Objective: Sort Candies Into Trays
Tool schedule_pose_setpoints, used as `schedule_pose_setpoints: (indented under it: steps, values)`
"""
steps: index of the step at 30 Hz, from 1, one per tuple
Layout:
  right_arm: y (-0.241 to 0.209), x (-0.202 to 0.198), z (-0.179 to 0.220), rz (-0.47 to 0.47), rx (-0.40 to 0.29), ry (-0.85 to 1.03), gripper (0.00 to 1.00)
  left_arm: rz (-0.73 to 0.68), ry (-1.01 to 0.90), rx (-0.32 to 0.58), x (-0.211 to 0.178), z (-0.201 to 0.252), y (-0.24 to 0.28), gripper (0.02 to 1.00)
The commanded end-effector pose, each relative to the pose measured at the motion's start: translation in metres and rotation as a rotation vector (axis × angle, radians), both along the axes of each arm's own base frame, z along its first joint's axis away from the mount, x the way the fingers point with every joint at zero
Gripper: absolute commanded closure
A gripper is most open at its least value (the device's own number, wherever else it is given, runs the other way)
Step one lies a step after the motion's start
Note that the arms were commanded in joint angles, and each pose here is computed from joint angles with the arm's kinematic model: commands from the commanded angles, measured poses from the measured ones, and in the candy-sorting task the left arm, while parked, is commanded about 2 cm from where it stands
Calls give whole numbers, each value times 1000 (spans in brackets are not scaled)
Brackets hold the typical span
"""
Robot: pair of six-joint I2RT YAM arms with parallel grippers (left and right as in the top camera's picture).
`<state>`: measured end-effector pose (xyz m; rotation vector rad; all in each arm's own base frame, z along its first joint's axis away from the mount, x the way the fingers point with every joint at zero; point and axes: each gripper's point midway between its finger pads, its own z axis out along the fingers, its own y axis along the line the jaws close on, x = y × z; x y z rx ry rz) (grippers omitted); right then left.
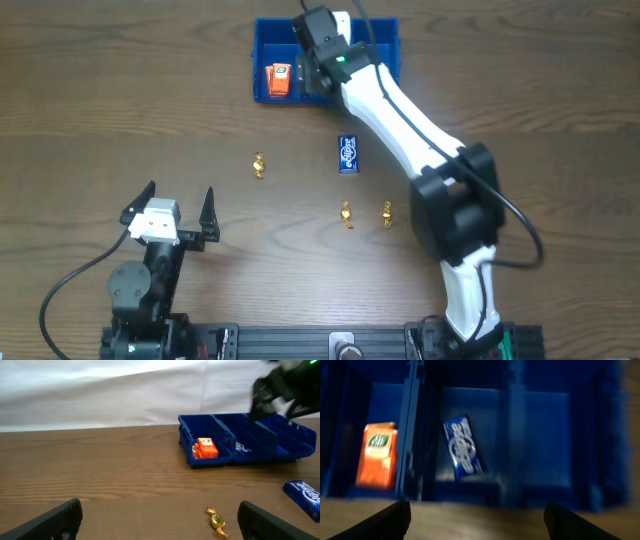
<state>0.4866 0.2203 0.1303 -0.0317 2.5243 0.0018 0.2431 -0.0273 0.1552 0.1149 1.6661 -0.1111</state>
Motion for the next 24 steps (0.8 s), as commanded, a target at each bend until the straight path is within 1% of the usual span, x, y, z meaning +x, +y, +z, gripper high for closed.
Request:
schedule_pose_setpoints:
  steps: [1, 3, 6, 8, 12, 14, 19, 24]
  values:
    - [-20, -45, 40, 10, 52, -11, 119, -15, 47, 2, -1, -16, -2, 20]
    - [-26, -65, 21, -7, 64, 48, 119, -15, 47, 2, -1, -16, -2, 20]
    - [-38, -86, -19, -76, 59, 131, 121, -15, 47, 2, -1, -16, -2, 20]
    - [-39, -93, -42, -86, 63, 159, 121, -15, 47, 2, -1, -16, -2, 20]
    - [-34, -107, -80, -67, 96, 228, 119, -15, 47, 2, -1, -16, -2, 20]
    - [-35, -113, -91, -80, 93, 255, 121, -15, 47, 2, -1, -16, -2, 20]
    - [-23, -120, -111, -52, 69, 289, 121, -15, 47, 2, -1, -16, -2, 20]
    - [-25, -124, -127, -73, 57, 322, 132, -15, 47, 2, -1, -16, -2, 20]
